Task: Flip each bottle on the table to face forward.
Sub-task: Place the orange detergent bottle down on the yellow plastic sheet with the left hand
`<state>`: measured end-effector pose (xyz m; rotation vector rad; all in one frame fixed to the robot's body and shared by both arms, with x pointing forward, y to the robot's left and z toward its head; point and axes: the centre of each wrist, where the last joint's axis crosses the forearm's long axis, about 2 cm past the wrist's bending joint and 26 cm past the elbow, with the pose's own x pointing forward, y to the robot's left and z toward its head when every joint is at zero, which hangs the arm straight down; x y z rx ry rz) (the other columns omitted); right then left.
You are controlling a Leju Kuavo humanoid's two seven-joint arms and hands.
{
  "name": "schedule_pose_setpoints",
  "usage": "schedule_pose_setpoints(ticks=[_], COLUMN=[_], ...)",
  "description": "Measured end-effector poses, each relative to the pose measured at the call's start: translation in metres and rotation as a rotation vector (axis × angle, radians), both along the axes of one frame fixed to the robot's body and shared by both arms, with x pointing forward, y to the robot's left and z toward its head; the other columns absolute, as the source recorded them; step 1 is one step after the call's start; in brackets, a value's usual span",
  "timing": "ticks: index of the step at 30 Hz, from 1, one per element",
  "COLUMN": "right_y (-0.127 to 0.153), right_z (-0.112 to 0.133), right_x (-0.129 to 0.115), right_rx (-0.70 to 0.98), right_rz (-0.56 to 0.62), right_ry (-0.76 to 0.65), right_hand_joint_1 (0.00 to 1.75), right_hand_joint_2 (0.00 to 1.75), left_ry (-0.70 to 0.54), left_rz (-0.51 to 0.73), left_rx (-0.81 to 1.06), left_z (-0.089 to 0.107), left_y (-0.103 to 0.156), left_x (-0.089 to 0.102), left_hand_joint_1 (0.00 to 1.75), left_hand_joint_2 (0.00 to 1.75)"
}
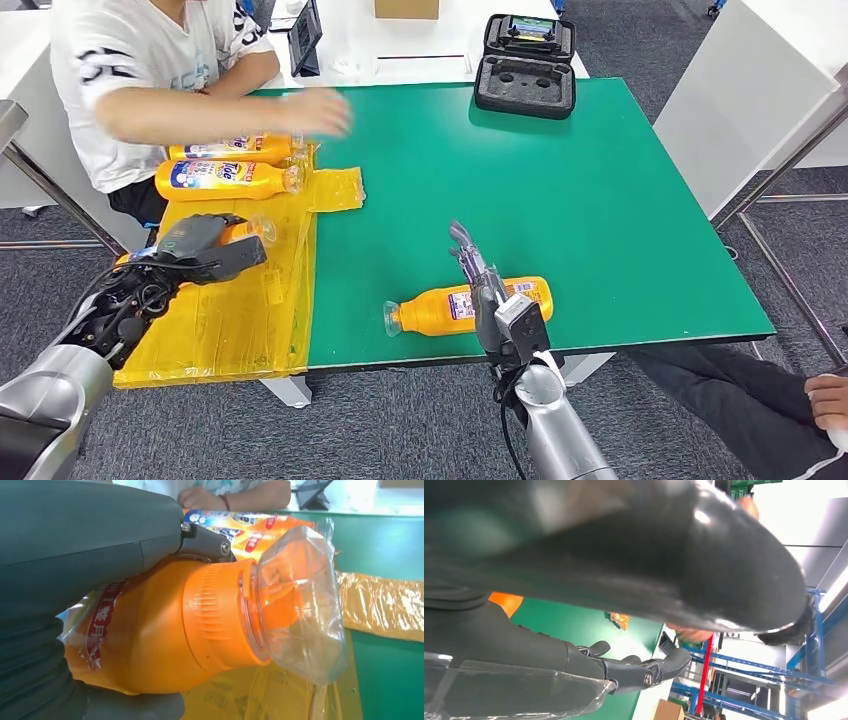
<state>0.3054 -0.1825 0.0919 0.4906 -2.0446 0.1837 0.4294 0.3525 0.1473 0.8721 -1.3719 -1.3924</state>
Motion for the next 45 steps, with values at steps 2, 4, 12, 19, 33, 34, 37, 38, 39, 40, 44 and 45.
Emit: schedule_pose_setpoints(ticks=[2, 4, 12, 19, 33, 34, 37, 38, 39, 40, 44, 45], right_y=[0.000, 0.000, 0.000, 0.000, 0.002, 0.002, 0.002, 0.002, 0.002, 0.002, 0.003, 0.003], right_z=[0.000, 0.000, 0.003, 0.003, 0.003, 0.003, 0.003, 0.003, 0.003, 0.003, 0.003, 0.003], right_x=[0.001, 0.002, 0.007, 0.007, 0.006, 0.006, 0.006, 0.006, 0.006, 0.006, 0.006, 0.007], right_rx=[-0.001, -0.001, -0.004, -0.004, 0.003, 0.003, 0.003, 0.003, 0.003, 0.004, 0.008, 0.008], right_rz=[0.002, 0.004, 0.012, 0.010, 0.009, 0.009, 0.008, 0.008, 0.008, 0.008, 0.005, 0.003], right_ry=[0.001, 0.000, -0.004, -0.003, 0.004, 0.004, 0.007, 0.007, 0.008, 0.008, 0.012, 0.014], right_hand_joint_1=[0.00, 0.00, 0.00, 0.00, 0.00, 0.00, 0.00, 0.00, 0.00, 0.00, 0.00, 0.00], right_hand_joint_2=[0.00, 0.00, 0.00, 0.00, 0.00, 0.00, 0.00, 0.00, 0.00, 0.00, 0.00, 0.00], left_ry=[0.013, 0.029, 0.120, 0.167, 0.203, 0.205, 0.213, 0.216, 0.218, 0.220, 0.234, 0.239], left_rz=[-0.002, -0.003, -0.021, -0.043, -0.063, -0.064, -0.066, -0.066, -0.066, -0.066, -0.068, -0.070], left_rx=[0.006, 0.014, 0.063, 0.111, 0.131, 0.132, 0.133, 0.132, 0.131, 0.130, 0.129, 0.127], left_z=[-0.002, -0.006, -0.028, -0.035, -0.037, -0.037, -0.038, -0.038, -0.038, -0.038, -0.039, -0.040], left_y=[0.000, 0.000, 0.002, 0.001, 0.001, 0.001, 0.002, 0.002, 0.002, 0.002, 0.003, 0.003], left_x=[-0.001, -0.003, -0.016, -0.020, -0.021, -0.021, -0.021, -0.021, -0.021, -0.021, -0.022, -0.022], left_hand_joint_1=[1.75, 1.75, 1.75, 1.75, 0.77, 0.38, 0.03, 0.02, 0.01, 0.00, 0.00, 0.00], left_hand_joint_2=[1.75, 1.75, 1.75, 1.75, 1.75, 1.75, 1.75, 1.75, 1.31, 0.87, 0.00, 0.00])
